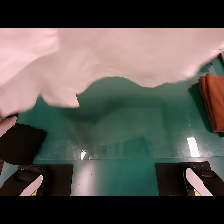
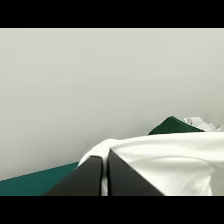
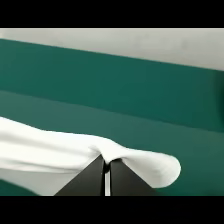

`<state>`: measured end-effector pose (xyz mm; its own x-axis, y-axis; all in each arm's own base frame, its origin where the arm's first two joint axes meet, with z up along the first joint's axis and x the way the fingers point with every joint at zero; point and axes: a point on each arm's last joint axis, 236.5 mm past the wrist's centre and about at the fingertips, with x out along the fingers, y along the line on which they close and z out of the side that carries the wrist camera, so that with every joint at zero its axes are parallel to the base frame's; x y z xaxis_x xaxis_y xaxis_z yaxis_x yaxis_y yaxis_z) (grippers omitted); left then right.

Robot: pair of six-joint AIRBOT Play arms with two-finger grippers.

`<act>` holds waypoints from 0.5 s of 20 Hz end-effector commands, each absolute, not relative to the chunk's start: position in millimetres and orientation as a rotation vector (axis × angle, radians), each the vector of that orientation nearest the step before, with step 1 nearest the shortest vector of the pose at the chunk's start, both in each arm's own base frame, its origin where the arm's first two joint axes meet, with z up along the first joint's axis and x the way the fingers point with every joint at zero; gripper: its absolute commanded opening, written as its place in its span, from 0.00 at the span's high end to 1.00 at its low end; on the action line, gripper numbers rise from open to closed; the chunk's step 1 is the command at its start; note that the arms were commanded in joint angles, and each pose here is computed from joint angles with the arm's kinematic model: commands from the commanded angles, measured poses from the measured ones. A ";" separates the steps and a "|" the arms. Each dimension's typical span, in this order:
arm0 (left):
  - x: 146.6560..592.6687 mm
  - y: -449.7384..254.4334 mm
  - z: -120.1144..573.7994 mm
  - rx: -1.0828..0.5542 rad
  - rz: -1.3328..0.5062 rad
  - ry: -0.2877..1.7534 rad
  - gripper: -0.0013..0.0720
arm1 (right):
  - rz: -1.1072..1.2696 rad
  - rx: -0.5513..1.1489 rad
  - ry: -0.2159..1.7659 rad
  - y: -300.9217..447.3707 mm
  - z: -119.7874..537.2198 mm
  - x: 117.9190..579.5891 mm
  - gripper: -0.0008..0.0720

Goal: Fold the shirts.

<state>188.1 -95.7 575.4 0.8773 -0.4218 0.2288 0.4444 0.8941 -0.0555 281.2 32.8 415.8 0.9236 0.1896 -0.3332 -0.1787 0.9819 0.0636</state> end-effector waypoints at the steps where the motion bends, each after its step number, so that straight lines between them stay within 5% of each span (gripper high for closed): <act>1: 199.5 -92.5 573.3 -0.084 -0.425 -0.185 0.95 | 0.142 0.012 0.396 23.7 424.0 265.1 0.97; 5: 311.5 -117.0 444.3 -0.028 -0.416 0.297 0.94 | 0.155 0.041 0.575 13.7 381.6 319.4 0.97; 10: 431.6 -144.5 214.0 -0.047 -0.391 0.855 0.94 | 0.223 0.125 0.990 22.6 219.2 408.1 0.97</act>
